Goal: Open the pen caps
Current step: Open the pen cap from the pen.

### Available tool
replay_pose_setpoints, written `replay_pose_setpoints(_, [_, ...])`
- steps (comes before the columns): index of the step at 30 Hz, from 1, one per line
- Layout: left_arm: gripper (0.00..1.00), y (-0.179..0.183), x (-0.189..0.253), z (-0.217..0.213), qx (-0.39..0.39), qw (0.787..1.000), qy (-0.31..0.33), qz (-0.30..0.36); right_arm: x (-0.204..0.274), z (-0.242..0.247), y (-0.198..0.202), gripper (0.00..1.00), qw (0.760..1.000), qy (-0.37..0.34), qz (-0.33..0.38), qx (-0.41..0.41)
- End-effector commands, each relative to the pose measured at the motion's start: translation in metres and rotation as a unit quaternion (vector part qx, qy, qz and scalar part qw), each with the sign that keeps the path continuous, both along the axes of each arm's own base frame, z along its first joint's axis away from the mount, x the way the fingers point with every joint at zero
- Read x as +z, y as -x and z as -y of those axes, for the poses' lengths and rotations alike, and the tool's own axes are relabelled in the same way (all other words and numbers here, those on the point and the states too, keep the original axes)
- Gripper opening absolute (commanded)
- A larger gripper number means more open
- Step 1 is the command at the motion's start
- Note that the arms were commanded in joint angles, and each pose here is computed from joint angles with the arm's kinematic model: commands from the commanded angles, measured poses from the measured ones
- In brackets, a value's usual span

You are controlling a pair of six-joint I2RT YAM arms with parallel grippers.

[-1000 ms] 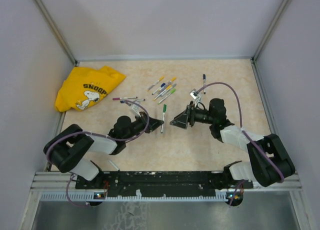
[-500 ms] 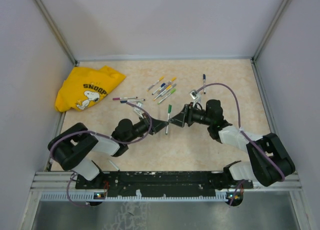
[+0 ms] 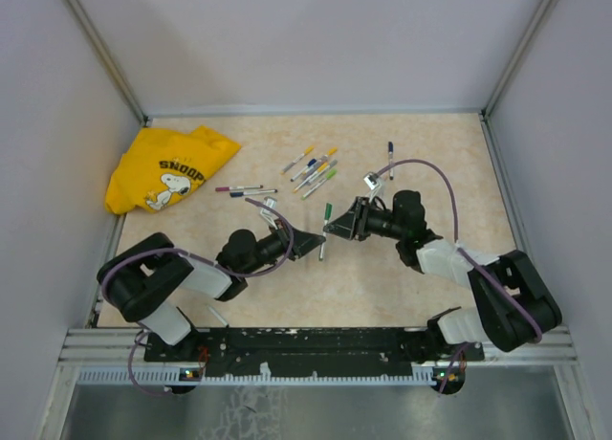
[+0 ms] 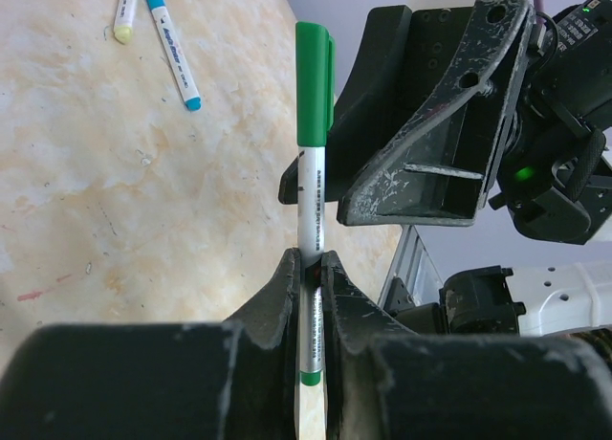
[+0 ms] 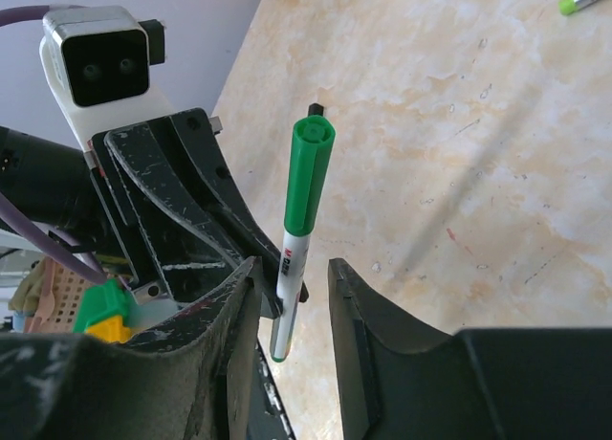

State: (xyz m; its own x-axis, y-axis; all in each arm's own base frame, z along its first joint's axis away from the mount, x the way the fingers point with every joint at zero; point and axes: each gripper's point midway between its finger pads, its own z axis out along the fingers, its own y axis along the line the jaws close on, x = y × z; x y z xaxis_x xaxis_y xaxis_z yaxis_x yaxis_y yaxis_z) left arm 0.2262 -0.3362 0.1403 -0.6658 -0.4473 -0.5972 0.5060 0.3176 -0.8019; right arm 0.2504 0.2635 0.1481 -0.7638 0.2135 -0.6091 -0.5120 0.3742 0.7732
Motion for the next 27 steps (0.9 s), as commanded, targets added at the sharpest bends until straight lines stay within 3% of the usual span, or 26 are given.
replay_pose_setpoints(1, [0.0,0.0,0.017,0.007,-0.006,0.999,0.027,0.019,0.013,-0.007,-0.004,0.33,1.0,-0.016,0.022,0.006])
replay_pose_setpoints(11, [0.0,0.003,0.017,0.01,-0.017,0.999,0.026,0.02,0.011,-0.015,0.003,0.23,0.999,-0.012,0.025,0.028])
replay_pose_setpoints(14, [0.0,0.004,0.018,0.01,-0.019,0.999,0.025,0.024,0.011,-0.016,0.005,0.14,0.999,-0.011,0.025,0.032])
replay_pose_setpoints(16, [0.0,0.004,0.016,0.009,-0.019,0.999,0.017,0.027,0.011,-0.017,0.006,0.01,0.999,-0.012,0.025,0.036])
replay_pose_setpoints(18, [0.02,0.006,0.016,0.009,-0.024,0.999,0.009,0.038,0.013,-0.017,0.006,0.0,0.999,-0.011,0.027,0.043])
replay_pose_setpoints(27, [0.45,0.022,0.019,-0.015,-0.021,0.994,-0.024,0.109,0.024,-0.018,0.006,0.0,0.996,0.001,0.061,0.065])
